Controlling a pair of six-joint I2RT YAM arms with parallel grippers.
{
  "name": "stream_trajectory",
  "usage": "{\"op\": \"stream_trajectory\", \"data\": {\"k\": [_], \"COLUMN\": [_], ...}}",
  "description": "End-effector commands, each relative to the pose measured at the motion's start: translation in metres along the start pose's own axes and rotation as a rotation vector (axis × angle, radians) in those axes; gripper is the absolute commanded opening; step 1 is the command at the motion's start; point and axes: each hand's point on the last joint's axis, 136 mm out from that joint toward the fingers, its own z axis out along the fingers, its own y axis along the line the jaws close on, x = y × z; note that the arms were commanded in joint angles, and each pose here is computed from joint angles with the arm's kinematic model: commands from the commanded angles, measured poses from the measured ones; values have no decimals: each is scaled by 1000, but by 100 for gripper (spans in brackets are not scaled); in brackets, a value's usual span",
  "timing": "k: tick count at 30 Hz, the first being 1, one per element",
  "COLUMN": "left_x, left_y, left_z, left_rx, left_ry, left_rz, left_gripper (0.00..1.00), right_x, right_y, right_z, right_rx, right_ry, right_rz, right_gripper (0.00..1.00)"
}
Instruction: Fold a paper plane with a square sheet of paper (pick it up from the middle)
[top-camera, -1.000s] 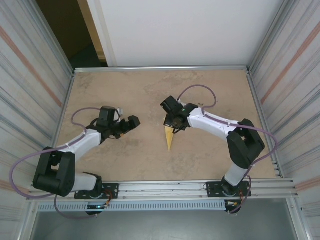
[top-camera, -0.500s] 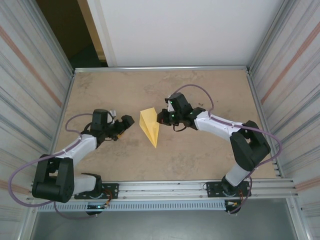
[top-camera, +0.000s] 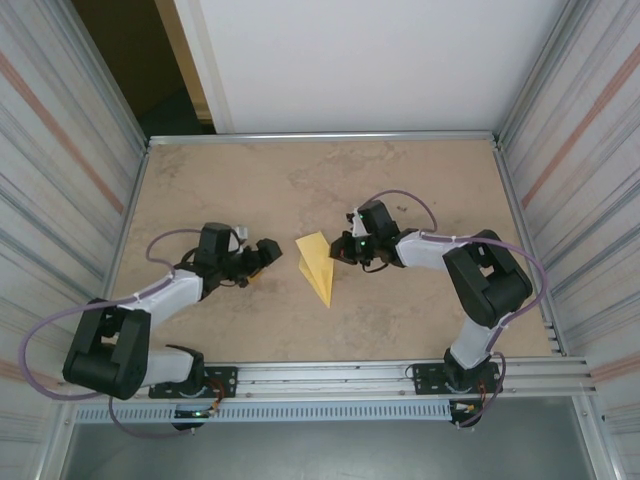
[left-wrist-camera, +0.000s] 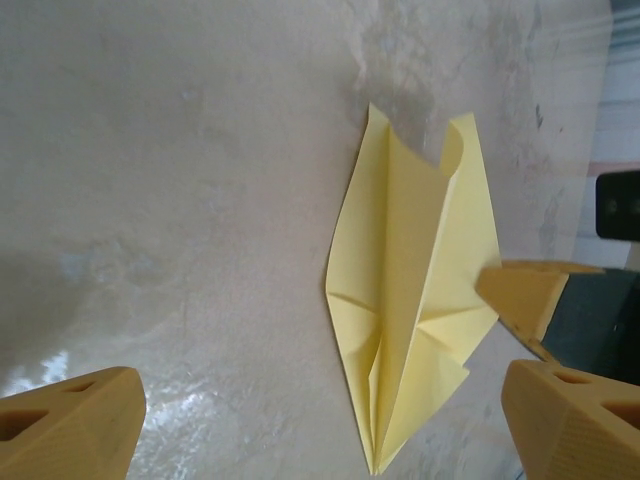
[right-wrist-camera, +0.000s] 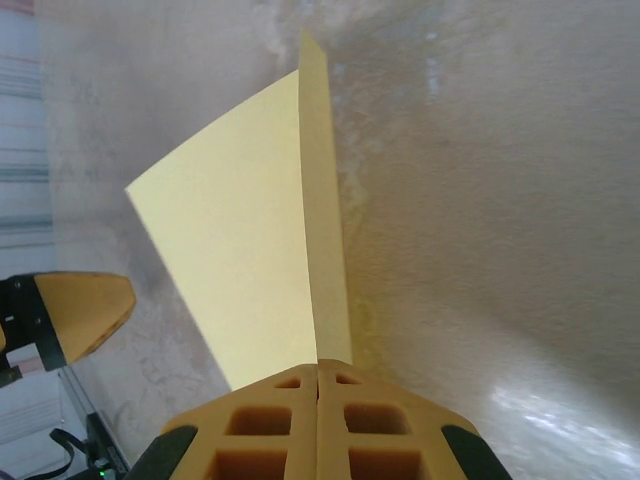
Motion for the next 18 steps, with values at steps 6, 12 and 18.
{"op": "stream_trajectory", "data": {"k": [6, 12, 18], "left_x": [12, 23, 28], "left_y": [-27, -50, -60], "left_z": [24, 48, 69], "left_rx": [39, 70, 58], "left_ry": [69, 158, 221], "left_rz": [57, 114, 135], "left_gripper": [80, 67, 49], "right_x": [0, 0, 2], "right_y": [-22, -37, -41], "right_z": [-4, -4, -4], "right_rx": [29, 65, 70], "right_ry": [0, -7, 0], "right_rz": [-9, 13, 16], "right_gripper": [3, 3, 3]}}
